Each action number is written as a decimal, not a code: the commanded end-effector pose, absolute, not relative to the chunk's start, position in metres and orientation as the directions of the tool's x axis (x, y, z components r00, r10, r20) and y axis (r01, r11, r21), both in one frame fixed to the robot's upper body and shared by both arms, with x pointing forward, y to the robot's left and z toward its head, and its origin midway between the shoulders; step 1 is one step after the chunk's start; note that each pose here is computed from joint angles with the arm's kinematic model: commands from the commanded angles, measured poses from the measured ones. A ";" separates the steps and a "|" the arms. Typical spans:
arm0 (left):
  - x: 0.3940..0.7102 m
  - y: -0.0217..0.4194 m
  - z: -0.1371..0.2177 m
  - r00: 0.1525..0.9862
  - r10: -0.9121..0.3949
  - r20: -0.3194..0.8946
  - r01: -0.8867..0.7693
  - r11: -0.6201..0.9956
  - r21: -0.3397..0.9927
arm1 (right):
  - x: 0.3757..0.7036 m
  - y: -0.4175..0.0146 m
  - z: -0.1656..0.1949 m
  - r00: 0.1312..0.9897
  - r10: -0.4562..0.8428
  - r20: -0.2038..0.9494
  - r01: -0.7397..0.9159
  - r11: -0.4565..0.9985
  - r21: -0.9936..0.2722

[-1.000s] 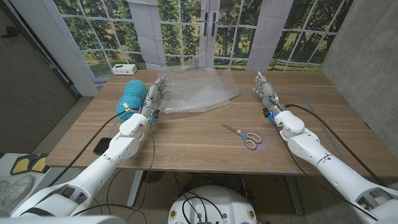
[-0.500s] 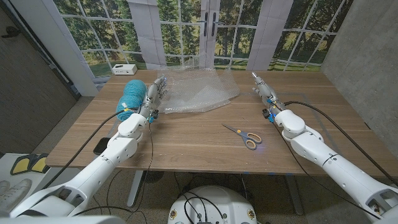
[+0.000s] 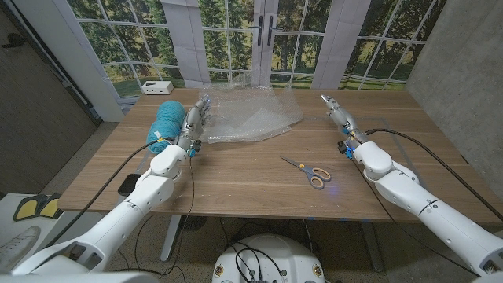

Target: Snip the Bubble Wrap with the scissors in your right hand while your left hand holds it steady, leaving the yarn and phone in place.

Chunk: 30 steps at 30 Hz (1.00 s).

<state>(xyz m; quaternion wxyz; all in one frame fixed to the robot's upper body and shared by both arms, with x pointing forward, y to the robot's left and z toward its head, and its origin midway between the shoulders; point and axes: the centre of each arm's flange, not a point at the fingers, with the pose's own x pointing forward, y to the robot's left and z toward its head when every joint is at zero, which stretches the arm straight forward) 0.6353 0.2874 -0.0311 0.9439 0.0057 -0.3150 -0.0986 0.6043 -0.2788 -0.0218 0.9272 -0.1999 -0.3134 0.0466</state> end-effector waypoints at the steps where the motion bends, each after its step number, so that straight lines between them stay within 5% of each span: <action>1: 0.622 0.290 -0.038 0.781 -0.174 0.600 0.177 0.983 0.054 | 0.589 -0.273 -0.017 0.802 0.206 0.561 0.088 0.887 -0.452; 30: 0.634 0.302 -0.035 0.780 -0.163 0.605 0.175 0.984 0.039 | 0.591 -0.256 -0.025 0.814 0.181 0.553 0.190 0.816 -0.546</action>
